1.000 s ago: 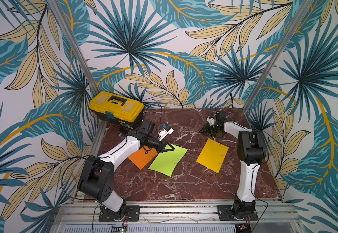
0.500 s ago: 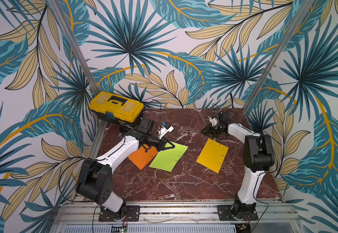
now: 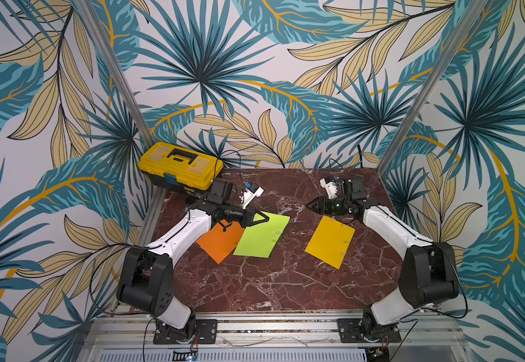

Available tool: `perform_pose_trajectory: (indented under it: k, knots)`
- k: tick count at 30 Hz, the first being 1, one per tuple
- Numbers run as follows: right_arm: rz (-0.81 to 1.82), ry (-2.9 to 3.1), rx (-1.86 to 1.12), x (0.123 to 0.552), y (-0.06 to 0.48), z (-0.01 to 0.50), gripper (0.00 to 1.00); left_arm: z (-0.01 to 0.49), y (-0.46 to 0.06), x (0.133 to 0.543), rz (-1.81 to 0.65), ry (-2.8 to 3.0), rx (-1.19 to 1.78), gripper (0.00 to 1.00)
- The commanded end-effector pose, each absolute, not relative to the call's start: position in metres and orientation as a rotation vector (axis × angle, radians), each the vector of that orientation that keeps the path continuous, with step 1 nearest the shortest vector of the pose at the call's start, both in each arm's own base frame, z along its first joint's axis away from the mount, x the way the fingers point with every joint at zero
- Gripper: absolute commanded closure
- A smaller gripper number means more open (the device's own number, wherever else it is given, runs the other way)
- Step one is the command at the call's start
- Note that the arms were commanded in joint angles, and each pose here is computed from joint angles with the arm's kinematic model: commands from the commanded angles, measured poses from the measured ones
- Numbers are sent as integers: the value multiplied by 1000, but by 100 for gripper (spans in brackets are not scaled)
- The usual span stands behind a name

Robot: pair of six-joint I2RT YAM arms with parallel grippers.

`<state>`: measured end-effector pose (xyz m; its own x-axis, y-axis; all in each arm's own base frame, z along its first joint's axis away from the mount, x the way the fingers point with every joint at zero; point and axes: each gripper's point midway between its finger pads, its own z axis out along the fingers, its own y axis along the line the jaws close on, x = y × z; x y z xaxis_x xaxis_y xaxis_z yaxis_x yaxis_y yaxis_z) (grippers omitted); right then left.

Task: Unclip the paperclips from the documents
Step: Adjust the document.

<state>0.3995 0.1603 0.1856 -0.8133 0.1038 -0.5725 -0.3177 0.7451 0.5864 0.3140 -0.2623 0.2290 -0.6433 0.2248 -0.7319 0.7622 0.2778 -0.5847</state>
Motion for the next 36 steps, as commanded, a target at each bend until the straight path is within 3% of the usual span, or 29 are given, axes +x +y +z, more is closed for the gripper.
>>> perform_pose_trajectory:
  k: [1, 8, 20, 36]
  knots:
    - [956, 2234, -313, 387, 176, 208, 55, 256, -267, 320, -1389, 1937, 887, 100]
    - [1036, 2021, -480, 361, 191, 239, 39, 275, -272, 330, -1433, 1847, 936, 100]
    - [1130, 1897, -692, 321, 214, 238, 36, 281, -281, 345, -1592, 1760, 1002, 100]
    - [1191, 1814, -813, 324, 231, 251, 37, 291, -288, 326, -1633, 1711, 1057, 100]
